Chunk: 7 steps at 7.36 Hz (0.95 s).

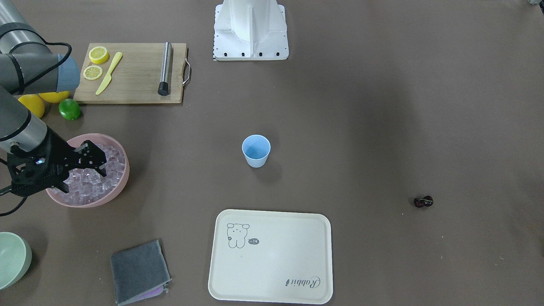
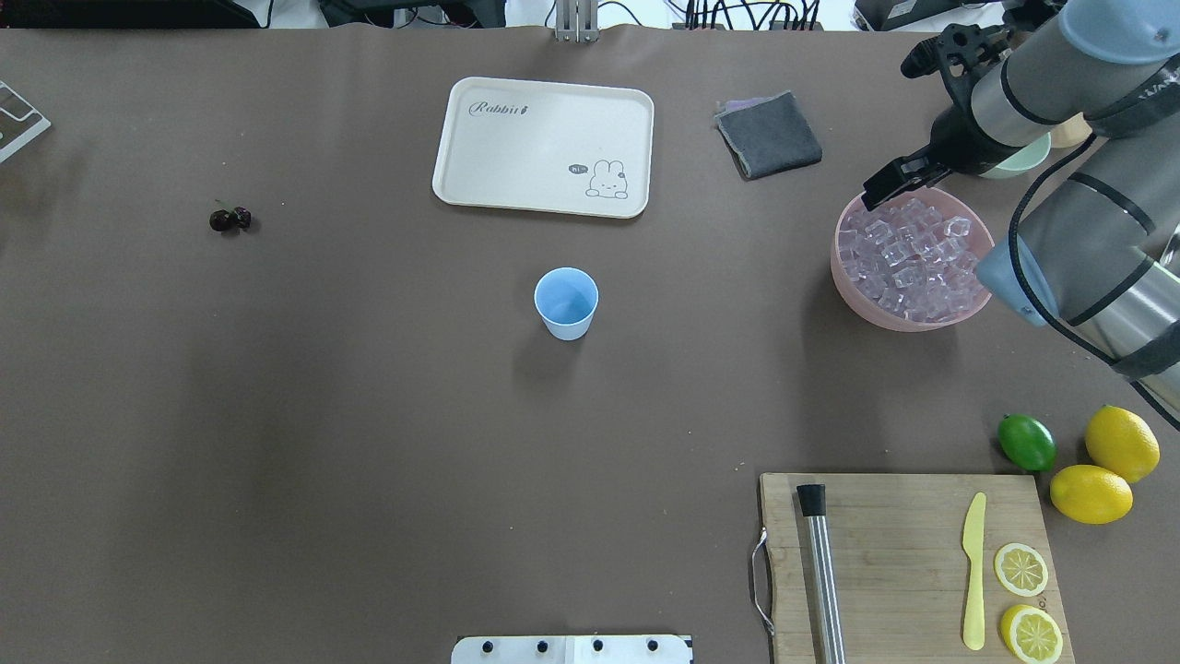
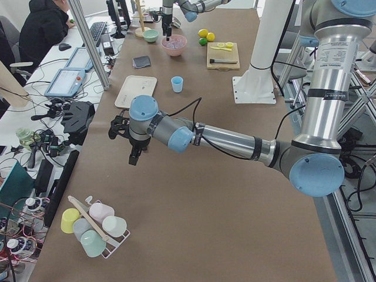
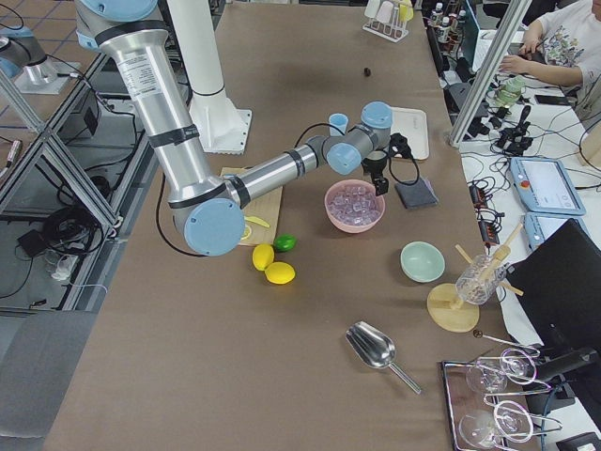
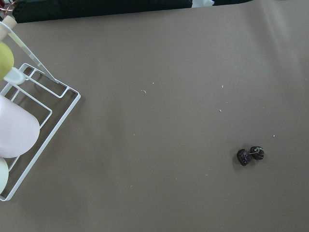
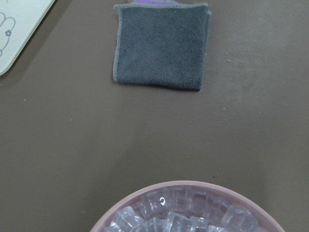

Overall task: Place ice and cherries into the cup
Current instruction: 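Lower the right gripper into the ice and grasp an ice cube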

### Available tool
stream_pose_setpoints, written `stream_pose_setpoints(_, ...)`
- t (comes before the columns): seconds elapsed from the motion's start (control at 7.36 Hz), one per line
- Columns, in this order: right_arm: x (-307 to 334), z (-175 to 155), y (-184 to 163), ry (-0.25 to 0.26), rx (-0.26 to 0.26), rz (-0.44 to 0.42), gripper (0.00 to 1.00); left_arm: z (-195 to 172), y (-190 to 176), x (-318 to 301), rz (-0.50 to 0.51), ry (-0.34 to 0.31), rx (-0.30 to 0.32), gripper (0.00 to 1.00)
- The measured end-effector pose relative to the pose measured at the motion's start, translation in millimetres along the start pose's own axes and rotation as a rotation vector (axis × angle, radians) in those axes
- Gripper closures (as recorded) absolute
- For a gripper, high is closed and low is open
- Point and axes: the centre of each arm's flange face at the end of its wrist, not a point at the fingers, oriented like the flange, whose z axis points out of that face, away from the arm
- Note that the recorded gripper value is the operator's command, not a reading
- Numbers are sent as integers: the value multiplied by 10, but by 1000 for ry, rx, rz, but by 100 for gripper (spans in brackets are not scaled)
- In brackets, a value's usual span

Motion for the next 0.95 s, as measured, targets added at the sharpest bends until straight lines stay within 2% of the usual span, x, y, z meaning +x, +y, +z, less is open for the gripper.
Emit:
stream_pose_setpoints(0.54, 93, 334, 214, 28, -58, 9, 15, -14, -32, 32, 6, 3, 5, 3)
stream_pose_setpoints(0.95, 173, 441, 406, 32, -62, 4, 14, -23, -37, 42, 9, 3, 7, 3)
